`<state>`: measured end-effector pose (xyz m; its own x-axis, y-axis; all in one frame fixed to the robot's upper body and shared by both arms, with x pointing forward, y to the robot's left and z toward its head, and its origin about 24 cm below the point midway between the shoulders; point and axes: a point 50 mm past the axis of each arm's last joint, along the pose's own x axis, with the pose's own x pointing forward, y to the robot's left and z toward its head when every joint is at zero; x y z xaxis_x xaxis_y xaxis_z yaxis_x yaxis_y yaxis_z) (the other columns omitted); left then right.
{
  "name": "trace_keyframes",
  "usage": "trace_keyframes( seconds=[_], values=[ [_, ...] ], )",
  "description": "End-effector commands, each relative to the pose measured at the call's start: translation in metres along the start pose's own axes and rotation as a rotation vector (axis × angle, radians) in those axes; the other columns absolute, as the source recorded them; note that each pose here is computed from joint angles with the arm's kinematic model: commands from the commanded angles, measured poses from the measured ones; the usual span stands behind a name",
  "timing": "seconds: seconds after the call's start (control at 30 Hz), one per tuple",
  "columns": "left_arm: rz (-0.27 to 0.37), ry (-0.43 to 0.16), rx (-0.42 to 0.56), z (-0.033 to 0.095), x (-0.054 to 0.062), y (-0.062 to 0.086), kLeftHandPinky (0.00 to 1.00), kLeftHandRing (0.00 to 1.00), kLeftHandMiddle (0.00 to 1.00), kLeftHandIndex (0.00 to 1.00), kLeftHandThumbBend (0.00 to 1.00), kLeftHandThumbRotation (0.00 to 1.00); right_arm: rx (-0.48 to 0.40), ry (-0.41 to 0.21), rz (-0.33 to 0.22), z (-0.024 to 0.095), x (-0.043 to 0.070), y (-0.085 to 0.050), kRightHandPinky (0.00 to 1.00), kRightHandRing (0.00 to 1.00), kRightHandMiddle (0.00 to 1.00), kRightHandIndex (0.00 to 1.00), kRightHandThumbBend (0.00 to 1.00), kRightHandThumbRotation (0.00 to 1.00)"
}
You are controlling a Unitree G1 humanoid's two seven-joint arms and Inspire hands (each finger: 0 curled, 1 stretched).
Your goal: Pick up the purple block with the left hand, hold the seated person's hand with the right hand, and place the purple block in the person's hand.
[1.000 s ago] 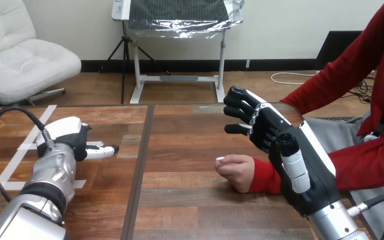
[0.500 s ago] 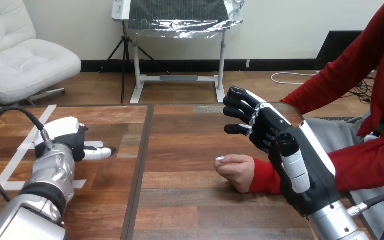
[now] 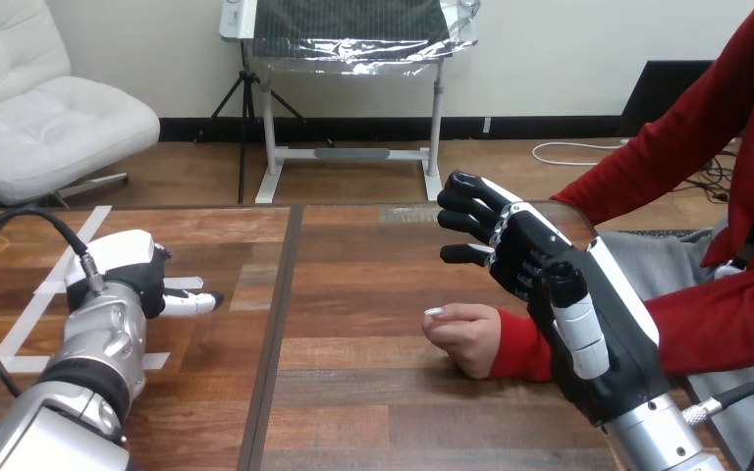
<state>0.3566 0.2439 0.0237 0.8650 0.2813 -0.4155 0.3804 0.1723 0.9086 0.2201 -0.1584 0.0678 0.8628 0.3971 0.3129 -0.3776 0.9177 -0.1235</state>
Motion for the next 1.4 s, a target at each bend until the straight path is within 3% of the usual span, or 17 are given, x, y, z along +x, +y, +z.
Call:
trace_keyframes(
  seconds=[0.0,1.07,1.37],
  values=[
    [0.057,0.012,0.017,-0.0037,0.0015,0.0161,0.90,0.91,0.92,0.90,0.65,0.66,-0.017,-0.086,0.002,0.0150,0.0092,-0.0022,0.77,0.87,0.87,0.87,0.94,1.00],
    [0.077,0.019,0.010,-0.0039,0.0015,0.0177,0.71,0.78,0.81,0.80,0.66,0.64,-0.016,-0.081,0.004,0.0150,0.0088,-0.0030,0.75,0.87,0.88,0.88,0.94,1.00],
    [0.075,0.019,-0.051,-0.0019,0.0017,0.0203,0.64,0.75,0.76,0.76,0.63,0.58,-0.015,-0.078,0.001,0.0154,0.0081,-0.0027,0.74,0.87,0.87,0.88,0.95,1.00]
  ],
)
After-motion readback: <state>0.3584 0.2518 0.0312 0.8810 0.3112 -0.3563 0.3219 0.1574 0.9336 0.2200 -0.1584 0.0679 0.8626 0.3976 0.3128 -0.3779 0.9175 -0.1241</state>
